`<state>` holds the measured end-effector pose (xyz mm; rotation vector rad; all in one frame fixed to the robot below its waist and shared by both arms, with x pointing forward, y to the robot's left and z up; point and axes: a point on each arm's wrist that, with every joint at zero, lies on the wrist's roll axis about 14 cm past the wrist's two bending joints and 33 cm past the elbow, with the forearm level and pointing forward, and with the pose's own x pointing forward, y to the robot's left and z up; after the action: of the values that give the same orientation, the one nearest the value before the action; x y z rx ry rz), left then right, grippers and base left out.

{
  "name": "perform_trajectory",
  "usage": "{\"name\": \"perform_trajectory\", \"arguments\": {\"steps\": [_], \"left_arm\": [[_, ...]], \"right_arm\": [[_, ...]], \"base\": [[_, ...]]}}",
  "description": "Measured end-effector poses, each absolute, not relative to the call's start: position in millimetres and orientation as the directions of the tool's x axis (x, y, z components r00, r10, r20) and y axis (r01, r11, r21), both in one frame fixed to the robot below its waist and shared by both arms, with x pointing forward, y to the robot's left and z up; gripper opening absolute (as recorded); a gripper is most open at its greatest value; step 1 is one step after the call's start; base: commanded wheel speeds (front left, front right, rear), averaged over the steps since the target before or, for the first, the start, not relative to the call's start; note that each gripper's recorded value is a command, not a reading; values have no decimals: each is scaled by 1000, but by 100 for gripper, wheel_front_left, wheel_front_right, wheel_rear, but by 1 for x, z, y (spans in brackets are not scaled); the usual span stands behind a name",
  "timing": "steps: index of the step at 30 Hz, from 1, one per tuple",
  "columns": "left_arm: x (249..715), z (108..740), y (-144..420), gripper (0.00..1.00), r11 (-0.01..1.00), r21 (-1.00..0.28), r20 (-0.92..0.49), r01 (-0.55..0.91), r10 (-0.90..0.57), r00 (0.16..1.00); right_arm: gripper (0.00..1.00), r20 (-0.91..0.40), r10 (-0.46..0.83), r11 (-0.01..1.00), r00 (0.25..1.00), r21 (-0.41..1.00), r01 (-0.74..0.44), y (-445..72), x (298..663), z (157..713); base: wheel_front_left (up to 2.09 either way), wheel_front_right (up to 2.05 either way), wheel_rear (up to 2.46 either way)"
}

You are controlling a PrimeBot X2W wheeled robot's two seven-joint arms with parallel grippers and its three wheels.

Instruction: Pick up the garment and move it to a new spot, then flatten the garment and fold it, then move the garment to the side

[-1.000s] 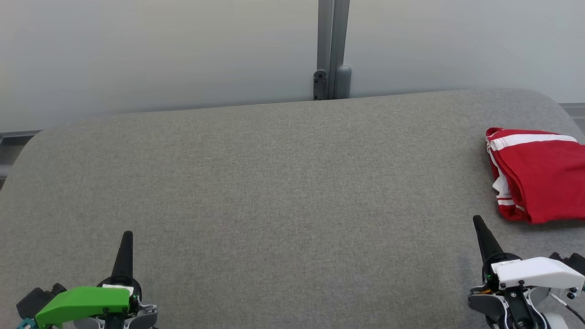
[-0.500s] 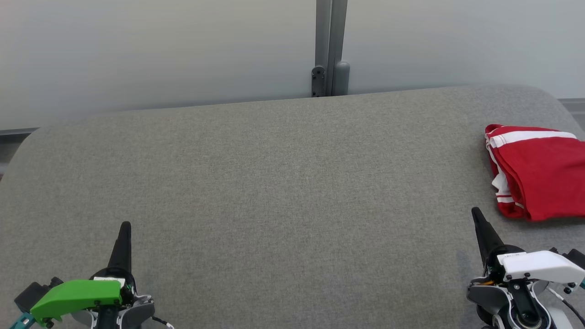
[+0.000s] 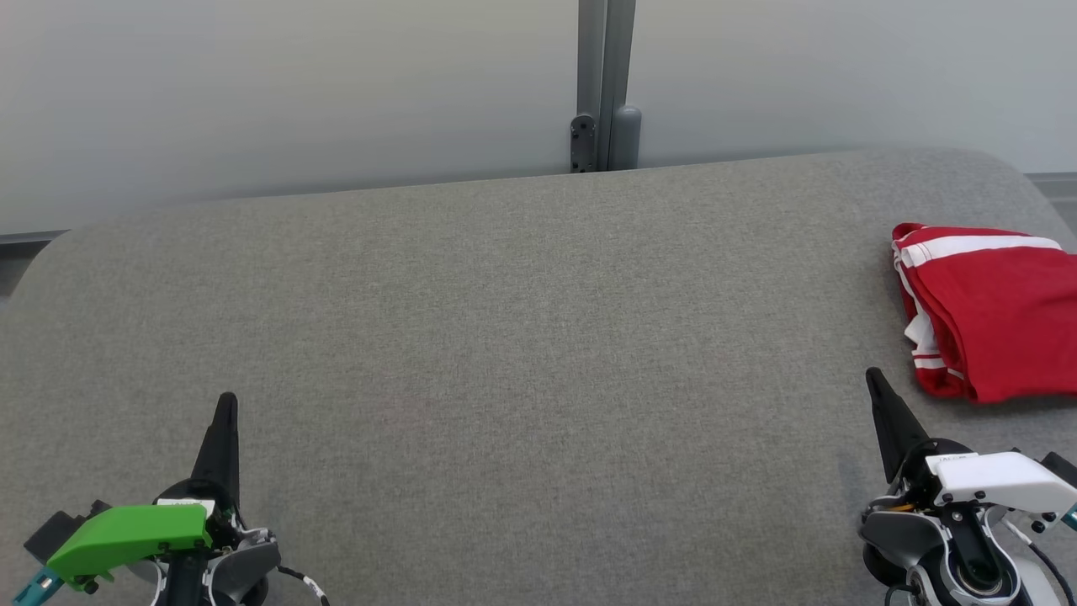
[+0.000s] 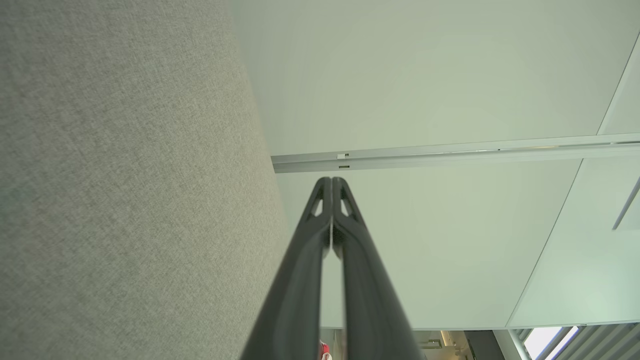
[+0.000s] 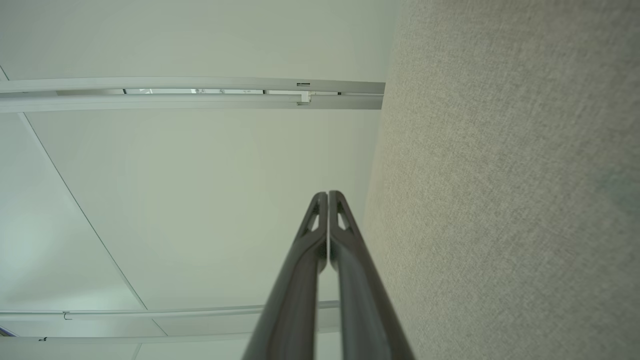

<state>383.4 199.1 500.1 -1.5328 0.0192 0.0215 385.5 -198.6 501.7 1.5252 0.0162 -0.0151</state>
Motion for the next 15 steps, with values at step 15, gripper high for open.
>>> {"name": "perform_trajectory", "arguments": {"steps": [15], "left_arm": [[388, 504, 199, 0, -8, -1000, -12, -12, 0, 1000]], "right_arm": [[0, -8, 1, -3, 1000, 1000, 8, -199, 388, 505]], "base": [[0, 0, 0]]}}
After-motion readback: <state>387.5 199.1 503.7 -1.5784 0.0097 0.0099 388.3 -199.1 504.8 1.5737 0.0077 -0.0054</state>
